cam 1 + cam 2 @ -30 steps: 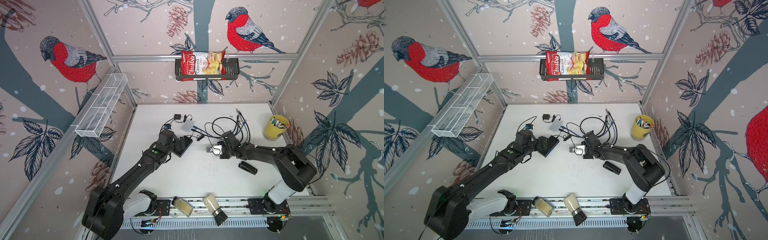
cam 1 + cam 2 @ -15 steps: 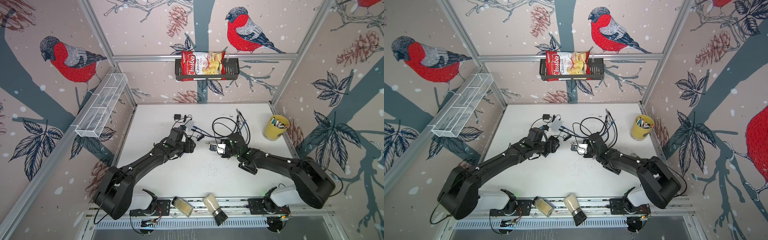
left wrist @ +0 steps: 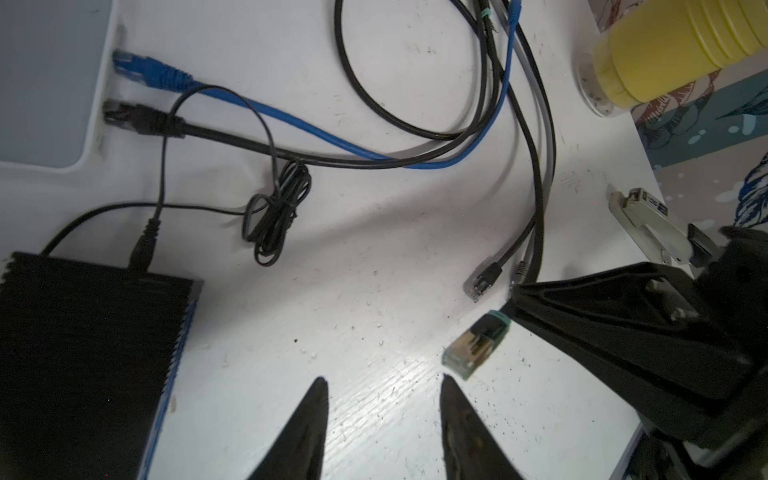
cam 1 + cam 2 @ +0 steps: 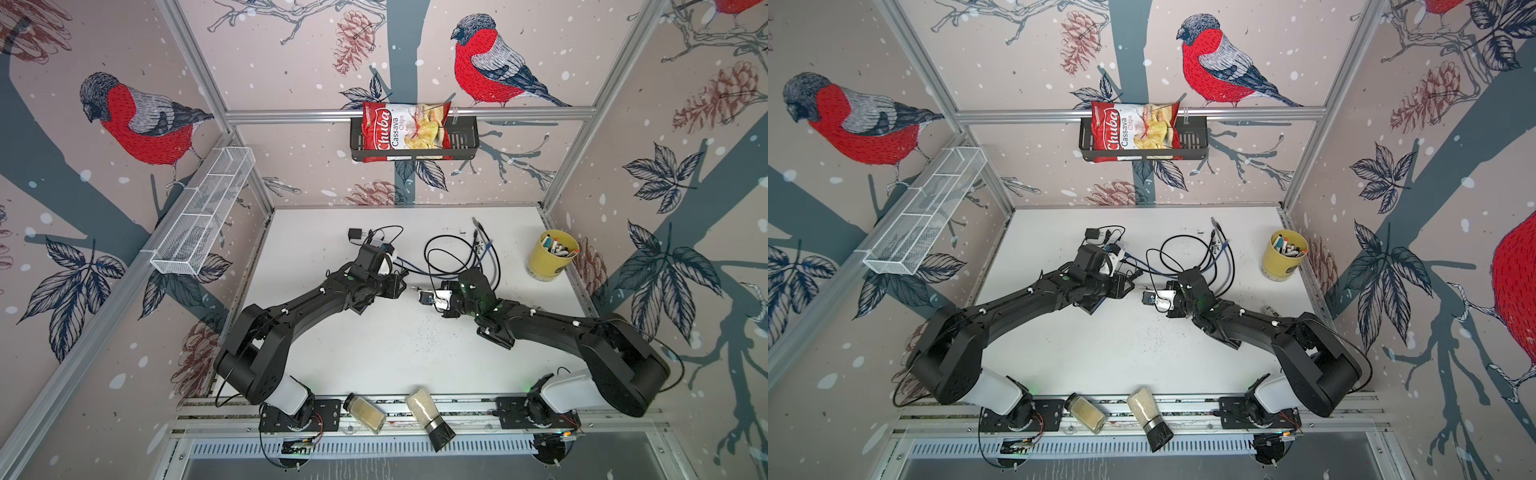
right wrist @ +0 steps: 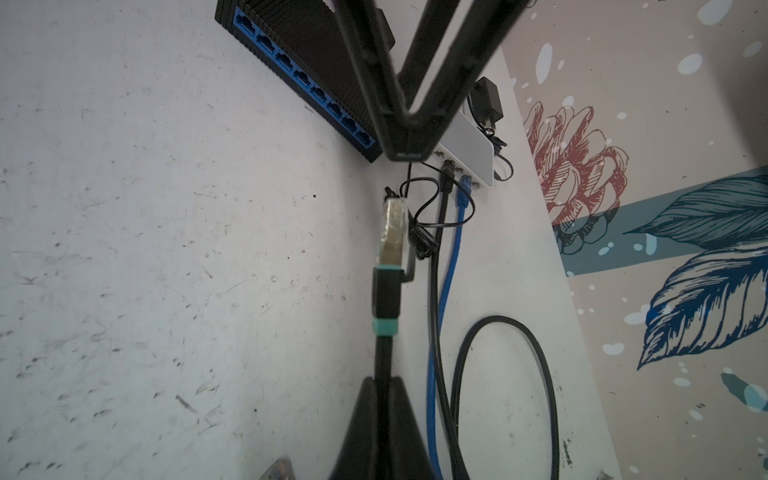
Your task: Insert the plug into the switch port
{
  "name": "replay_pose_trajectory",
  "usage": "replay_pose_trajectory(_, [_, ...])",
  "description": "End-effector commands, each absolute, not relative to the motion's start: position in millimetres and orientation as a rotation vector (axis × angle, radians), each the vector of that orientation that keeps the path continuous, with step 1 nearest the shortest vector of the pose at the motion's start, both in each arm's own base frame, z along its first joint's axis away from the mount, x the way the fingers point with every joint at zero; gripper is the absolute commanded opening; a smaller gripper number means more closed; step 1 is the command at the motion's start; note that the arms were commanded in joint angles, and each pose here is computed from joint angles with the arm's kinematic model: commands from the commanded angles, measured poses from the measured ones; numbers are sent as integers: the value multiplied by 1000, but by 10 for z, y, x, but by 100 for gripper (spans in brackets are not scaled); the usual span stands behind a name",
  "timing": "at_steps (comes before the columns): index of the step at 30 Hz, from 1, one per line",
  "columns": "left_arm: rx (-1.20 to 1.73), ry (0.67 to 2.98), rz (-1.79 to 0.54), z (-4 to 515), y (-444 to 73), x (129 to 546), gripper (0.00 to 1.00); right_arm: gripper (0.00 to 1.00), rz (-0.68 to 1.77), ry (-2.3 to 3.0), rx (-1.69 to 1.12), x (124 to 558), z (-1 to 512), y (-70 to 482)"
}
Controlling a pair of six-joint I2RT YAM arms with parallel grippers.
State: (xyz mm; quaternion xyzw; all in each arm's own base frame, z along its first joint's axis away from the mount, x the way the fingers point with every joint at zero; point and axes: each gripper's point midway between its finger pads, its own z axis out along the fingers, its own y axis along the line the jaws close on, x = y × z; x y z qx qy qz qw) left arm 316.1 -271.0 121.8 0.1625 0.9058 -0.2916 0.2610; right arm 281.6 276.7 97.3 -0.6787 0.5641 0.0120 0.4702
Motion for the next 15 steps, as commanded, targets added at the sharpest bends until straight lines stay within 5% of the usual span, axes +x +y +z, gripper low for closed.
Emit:
replay_pose_trajectory(1, [551,2412,-754,1245,-2744,3198,41,3,37,1352,-1640,2827,1038,2812])
replay_pose_trajectory(15, [1040,2298,-450,1184,-2675,3333,55,3,-139,1278,-1614,2935,1007,2672])
